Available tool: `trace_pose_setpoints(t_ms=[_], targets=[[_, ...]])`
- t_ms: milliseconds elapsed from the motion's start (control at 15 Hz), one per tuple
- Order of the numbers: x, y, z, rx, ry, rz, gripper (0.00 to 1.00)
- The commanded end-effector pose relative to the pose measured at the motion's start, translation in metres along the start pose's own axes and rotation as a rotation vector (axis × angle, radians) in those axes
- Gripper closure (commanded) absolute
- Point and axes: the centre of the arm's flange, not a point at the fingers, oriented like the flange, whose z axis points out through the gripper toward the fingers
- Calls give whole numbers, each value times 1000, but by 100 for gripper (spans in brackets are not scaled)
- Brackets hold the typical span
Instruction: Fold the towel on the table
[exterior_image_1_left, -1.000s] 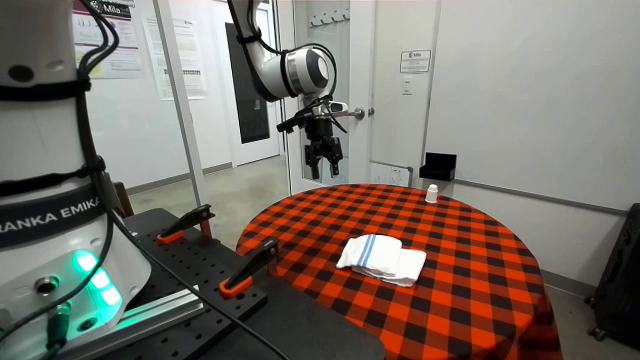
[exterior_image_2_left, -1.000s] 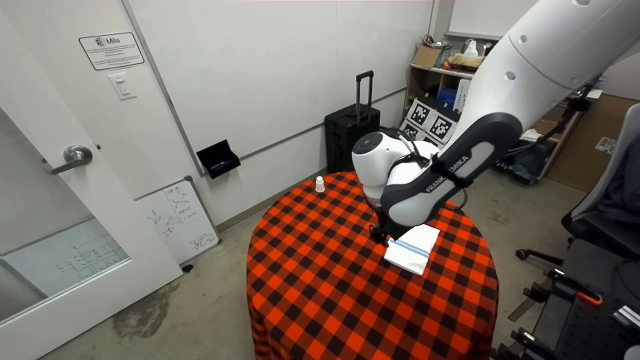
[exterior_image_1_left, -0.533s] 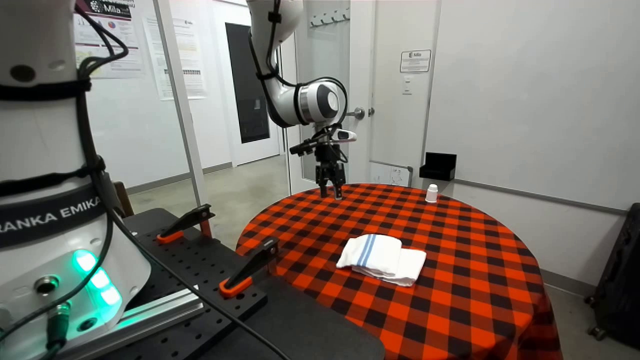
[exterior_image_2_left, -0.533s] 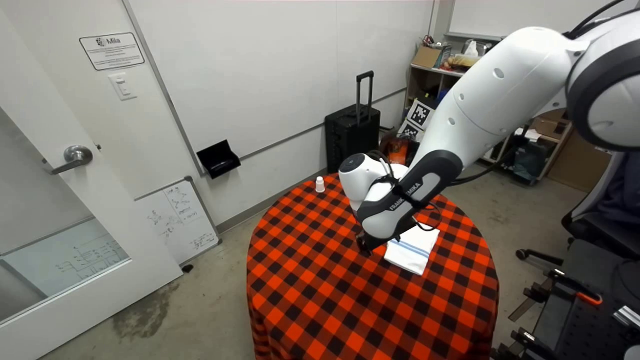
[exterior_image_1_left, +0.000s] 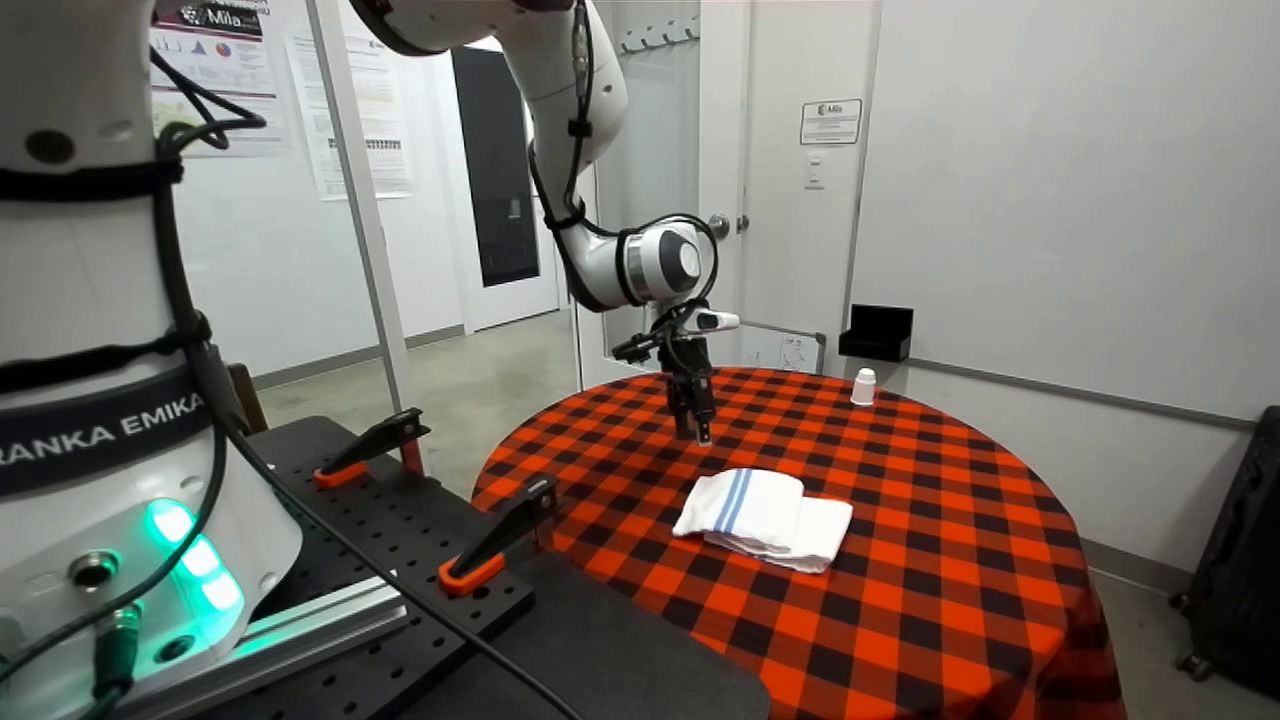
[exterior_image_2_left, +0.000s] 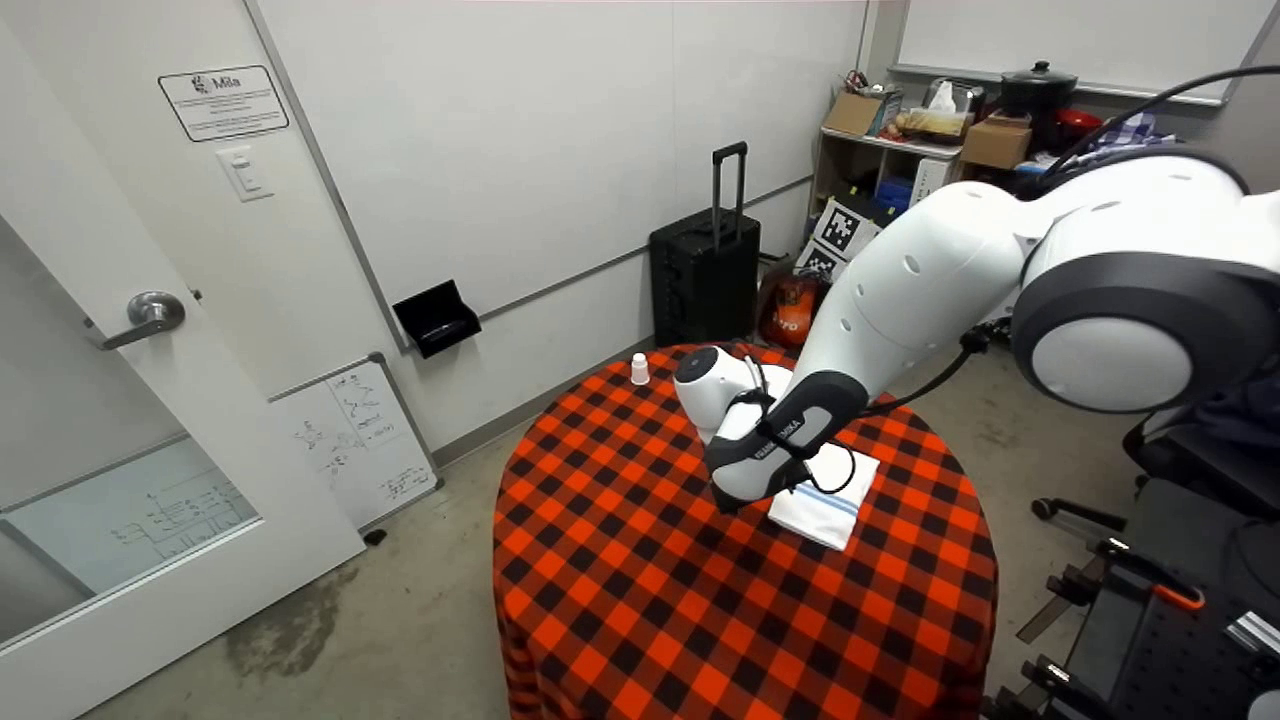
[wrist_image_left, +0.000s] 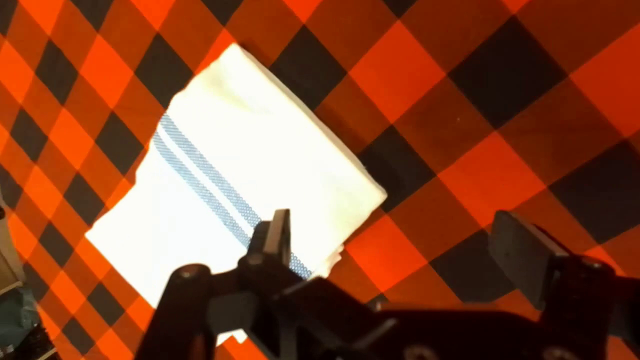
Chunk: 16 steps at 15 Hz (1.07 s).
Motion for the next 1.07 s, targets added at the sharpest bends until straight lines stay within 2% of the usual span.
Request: trace_pose_setpoints(t_ms=[0, 533, 600, 667, 733, 800, 1000], targets=[[21, -21, 31, -60, 22, 95, 0], [33, -13, 61, -149, 12, 226, 0], [33, -13, 63, -156, 9, 233, 3], [33, -13, 63, -160, 6, 240, 9], [33, -13, 64, -165, 1, 239, 27], [33, -14, 64, -171, -1, 240, 30], [33, -15, 61, -179, -4, 243, 53]])
